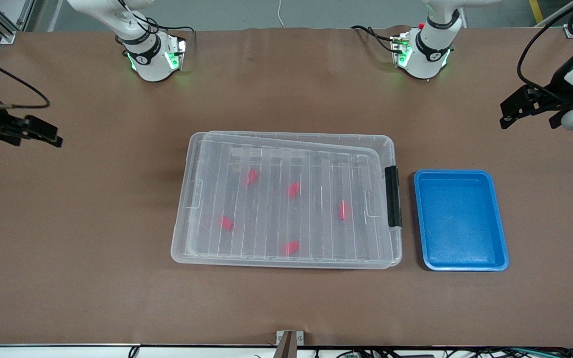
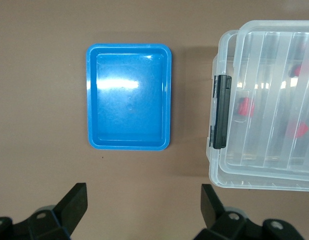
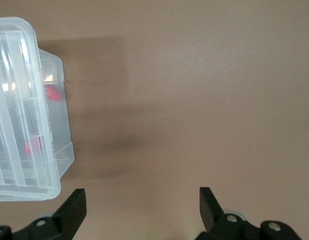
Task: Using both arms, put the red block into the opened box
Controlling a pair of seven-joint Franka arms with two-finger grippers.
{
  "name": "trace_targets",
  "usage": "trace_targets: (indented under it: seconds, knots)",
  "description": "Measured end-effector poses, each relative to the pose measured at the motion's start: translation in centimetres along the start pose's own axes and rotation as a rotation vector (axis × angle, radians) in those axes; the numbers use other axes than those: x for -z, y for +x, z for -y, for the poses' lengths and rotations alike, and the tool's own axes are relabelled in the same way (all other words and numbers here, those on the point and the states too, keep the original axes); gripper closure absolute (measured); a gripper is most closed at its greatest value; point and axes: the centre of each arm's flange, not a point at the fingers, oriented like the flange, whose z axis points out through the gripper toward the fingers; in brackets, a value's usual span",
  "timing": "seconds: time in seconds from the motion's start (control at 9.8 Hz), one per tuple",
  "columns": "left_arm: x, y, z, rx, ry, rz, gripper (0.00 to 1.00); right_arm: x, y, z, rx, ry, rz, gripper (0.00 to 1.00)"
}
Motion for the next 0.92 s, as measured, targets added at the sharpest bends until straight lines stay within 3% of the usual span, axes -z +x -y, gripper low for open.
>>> trace_targets:
  seconds: [0.92]
  knots:
    - [-0.32, 0.1, -0.12, -0.011, 0.0, 0.006, 0.0, 0.29, -0.09, -0.95, -0.014, -0.003, -0.024, 0.0]
